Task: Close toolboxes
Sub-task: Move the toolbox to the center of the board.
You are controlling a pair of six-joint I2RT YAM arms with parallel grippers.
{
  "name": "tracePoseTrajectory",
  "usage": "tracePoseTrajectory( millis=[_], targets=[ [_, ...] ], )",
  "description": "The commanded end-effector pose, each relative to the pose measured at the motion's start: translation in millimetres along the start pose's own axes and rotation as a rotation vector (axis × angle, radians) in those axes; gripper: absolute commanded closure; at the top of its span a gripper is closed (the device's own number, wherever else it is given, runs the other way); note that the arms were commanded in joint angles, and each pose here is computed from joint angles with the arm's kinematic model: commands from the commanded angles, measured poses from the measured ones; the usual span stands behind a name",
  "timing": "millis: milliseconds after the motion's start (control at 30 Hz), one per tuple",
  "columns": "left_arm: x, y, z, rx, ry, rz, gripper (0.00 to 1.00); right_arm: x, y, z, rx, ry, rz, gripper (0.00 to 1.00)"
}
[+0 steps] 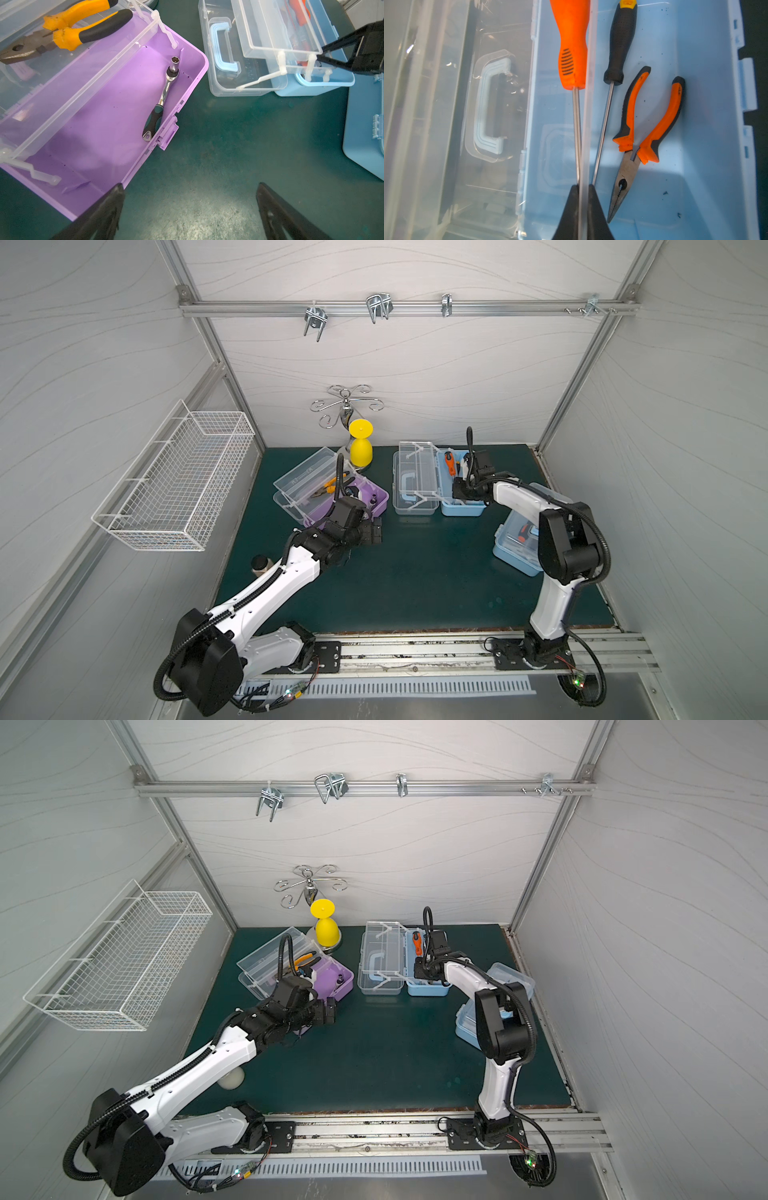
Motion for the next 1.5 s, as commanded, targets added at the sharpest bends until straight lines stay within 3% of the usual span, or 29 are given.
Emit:
tracePoseTrajectory(
  millis=[0, 367, 1100, 1467],
  targets=[
    [5, -1, -5, 0.027, -0.031, 0.020, 0.01, 5, 3, 39, -0.024, 0.154, -0.014, 0.99],
    [4, -2, -5, 0.045, -0.024, 0.034, 0.01, 22, 38, 75, 0.007, 0.198, -0.145, 0.97],
    [-5, -5, 0, 0.052, 0.012, 0.062, 0.01, 66, 57, 154, -0.013, 0.326, -0.015, 0.97],
    [-12, -11, -4, 0.061, 0.021, 0.098, 0.01, 79, 79, 203, 0.043, 0.404, -0.053, 0.94]
  ],
)
Point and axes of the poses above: each gripper's point midway between its finger pads, its own x axis back along the fingers, its own y axis along the line the jaws close on, z = x × y, the point moved 10 cm from there along x, back along the fingers, and after that the axes turned 11 degrees about x, right-handed, at the moved point
